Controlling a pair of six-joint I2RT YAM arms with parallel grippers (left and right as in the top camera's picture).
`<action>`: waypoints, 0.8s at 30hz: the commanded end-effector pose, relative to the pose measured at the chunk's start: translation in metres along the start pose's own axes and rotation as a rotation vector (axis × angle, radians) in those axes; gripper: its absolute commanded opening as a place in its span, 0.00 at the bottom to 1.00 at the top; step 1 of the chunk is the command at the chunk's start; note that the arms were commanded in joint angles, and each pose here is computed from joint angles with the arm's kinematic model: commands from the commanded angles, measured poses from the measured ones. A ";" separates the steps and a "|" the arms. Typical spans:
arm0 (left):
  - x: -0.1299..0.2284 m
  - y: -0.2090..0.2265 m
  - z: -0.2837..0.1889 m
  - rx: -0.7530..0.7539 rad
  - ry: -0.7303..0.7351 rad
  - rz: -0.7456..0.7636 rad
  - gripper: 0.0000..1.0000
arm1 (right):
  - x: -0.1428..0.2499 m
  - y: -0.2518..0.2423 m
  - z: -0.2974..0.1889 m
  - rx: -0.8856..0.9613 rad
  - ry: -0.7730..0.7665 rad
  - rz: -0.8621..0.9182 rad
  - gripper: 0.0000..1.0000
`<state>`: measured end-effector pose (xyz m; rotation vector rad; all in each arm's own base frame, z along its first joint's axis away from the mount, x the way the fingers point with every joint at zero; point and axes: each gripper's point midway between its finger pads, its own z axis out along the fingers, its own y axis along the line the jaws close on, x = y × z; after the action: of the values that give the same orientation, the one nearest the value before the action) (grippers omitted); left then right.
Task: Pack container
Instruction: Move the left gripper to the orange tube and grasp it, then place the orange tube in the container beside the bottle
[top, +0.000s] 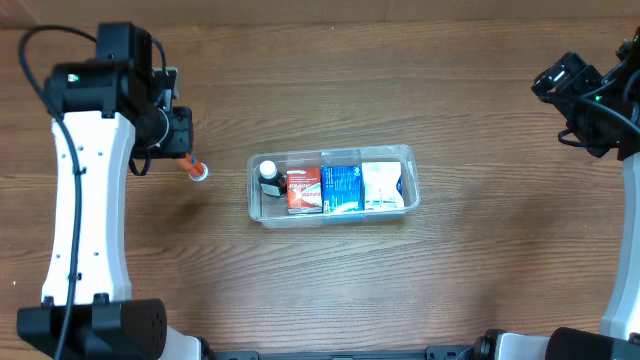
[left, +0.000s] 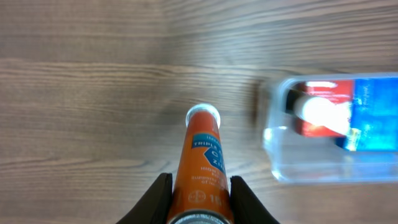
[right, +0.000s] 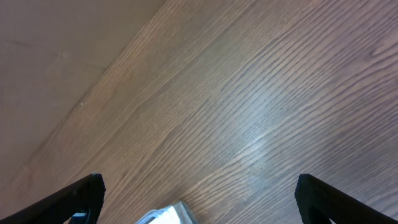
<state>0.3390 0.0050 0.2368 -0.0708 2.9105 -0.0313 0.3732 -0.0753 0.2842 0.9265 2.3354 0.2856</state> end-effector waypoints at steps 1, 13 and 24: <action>-0.001 -0.040 -0.060 0.088 -0.136 0.084 0.11 | -0.002 0.003 -0.007 -0.014 -0.019 -0.010 1.00; 0.032 -0.124 -0.066 0.168 -0.121 0.265 0.09 | -0.002 0.003 -0.007 -0.014 -0.019 -0.010 1.00; 0.034 -0.135 0.006 0.114 -0.067 0.286 0.08 | -0.002 0.003 -0.007 -0.014 -0.020 -0.010 1.00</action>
<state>0.3139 -0.1350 0.2365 0.3902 2.8012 -0.1828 0.3733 -0.0754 0.2843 0.9265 2.3350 0.2852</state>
